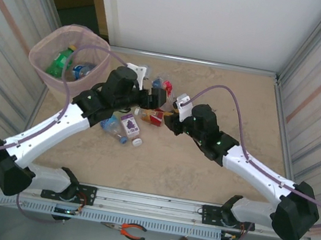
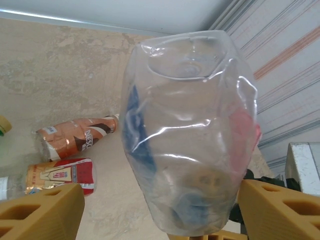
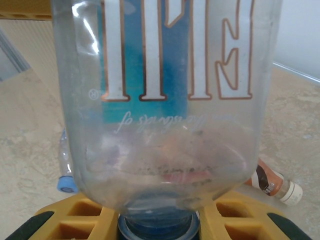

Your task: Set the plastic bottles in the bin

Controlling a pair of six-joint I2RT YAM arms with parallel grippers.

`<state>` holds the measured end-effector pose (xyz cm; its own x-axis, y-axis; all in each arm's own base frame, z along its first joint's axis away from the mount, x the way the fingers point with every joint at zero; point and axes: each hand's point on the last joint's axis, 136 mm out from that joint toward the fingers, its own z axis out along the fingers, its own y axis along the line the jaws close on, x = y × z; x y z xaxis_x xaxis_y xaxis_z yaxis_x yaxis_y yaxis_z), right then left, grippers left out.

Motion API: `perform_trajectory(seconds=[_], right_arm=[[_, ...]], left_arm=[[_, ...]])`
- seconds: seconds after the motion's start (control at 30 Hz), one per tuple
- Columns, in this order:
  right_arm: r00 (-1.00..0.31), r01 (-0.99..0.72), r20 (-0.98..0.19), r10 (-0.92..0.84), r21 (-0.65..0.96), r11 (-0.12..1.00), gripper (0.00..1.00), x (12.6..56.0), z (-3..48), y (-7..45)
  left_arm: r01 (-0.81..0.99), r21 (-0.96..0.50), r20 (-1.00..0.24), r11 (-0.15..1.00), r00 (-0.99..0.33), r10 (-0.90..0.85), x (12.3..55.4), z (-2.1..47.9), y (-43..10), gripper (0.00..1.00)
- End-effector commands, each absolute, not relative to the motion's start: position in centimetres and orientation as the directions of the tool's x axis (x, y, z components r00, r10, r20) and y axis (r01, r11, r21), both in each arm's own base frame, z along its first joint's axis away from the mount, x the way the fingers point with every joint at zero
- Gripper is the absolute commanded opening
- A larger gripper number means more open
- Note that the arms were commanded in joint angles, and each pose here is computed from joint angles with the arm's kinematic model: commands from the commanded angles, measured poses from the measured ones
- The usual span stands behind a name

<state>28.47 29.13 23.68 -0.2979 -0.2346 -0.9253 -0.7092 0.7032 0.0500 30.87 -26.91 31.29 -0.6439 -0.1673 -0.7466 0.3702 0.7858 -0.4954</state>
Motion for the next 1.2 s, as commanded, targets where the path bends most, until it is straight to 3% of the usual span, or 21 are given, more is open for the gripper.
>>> perform_trajectory(seconds=[0.0, 0.4, 0.57, 0.67, 0.87, 1.17], right_arm=[[-0.254, -0.718, -0.950, -0.182, 0.060, 0.694, 0.14, 27.8, 26.1, 29.5], [-0.251, -0.707, -0.952, -0.174, 0.057, 0.705, 0.14, 27.8, 26.4, 29.3], [-0.255, -0.698, -0.953, -0.167, 0.062, 0.714, 0.19, 28.0, 26.6, 29.2], [-0.258, -0.699, -0.952, -0.166, 0.065, 0.712, 0.26, 27.9, 26.8, 29.3], [-0.261, -0.704, -0.951, -0.163, 0.072, 0.706, 0.55, 27.5, 27.8, 29.1], [-0.235, -0.704, -0.962, -0.135, 0.073, 0.706, 0.62, 26.0, 30.6, 27.6]], left_arm=[[0.345, -0.533, -0.750, 0.773, -0.615, -0.243, 32.1, 33.0, -27.7, 0.74], [0.353, -0.554, -0.739, 0.754, -0.626, -0.250, 31.8, 33.1, -29.3, 0.51], [0.372, -0.549, -0.754, 0.749, -0.607, -0.251, 31.5, 33.9, -29.0, 0.46], [0.378, -0.543, -0.763, 0.750, -0.594, -0.254, 31.4, 34.5, -28.7, 0.44], [0.383, -0.527, -0.778, 0.759, -0.576, -0.249, 31.7, 35.9, -27.9, 0.44], [0.339, -0.514, -0.799, 0.788, -0.524, -0.295, 33.7, 39.2, -21.9, 0.43]])
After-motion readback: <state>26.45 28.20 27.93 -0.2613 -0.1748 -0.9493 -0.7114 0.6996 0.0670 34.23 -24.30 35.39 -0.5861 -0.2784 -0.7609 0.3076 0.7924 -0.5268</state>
